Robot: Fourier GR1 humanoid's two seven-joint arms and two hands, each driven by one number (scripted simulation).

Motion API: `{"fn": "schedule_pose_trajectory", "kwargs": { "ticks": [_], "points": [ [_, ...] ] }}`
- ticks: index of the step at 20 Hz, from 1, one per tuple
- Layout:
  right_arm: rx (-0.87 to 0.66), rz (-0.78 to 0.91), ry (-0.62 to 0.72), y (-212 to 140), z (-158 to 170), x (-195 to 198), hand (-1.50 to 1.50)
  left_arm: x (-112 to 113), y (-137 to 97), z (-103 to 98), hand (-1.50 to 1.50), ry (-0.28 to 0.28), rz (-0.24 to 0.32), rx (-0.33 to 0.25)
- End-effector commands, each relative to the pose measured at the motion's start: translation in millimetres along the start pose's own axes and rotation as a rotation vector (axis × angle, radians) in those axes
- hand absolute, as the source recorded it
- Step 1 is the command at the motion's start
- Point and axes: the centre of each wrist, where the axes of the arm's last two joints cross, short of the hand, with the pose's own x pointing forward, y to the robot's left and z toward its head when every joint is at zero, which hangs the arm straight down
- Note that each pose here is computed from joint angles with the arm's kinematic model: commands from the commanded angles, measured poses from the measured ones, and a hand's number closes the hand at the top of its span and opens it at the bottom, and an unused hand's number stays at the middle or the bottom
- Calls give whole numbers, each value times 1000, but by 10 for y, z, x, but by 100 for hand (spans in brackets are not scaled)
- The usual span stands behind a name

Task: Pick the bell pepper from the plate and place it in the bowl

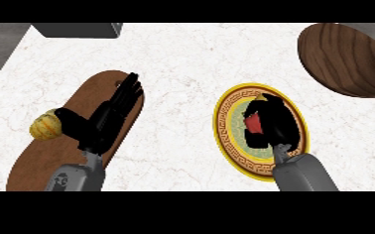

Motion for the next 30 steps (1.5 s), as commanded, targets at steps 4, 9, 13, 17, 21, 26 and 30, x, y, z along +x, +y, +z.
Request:
{"fn": "schedule_pose_trajectory", "kwargs": {
  "ticks": [4, 9, 13, 17, 21, 26, 30],
  "points": [
    [31, 21, -41, 48, -148, -32, 150, 18, 72, -119, 0, -1, -9, 11],
    [-46, 41, -38, 54, 40, -56, 150, 24, 31, 30, 0, -6, -5, 2],
    [76, 235, -202, 61, 147, -704, 150, 43, 23, 51, 0, -19, 6, 11],
    [138, 402, -367, -393, 146, -1265, 150, 85, 171, 105, 0, -21, -13, 25],
    [-18, 392, -423, -961, 360, -1621, 150, -27, 87, 78, 0, 14, -3, 20],
    [-108, 239, -484, -1366, 711, -1554, 150, 23, 32, 154, 0, -7, 8, 30],
    [-254, 208, -483, -1795, 886, -1558, 150, -42, -11, 123, 0, -7, -4, 42]
  ]
}}
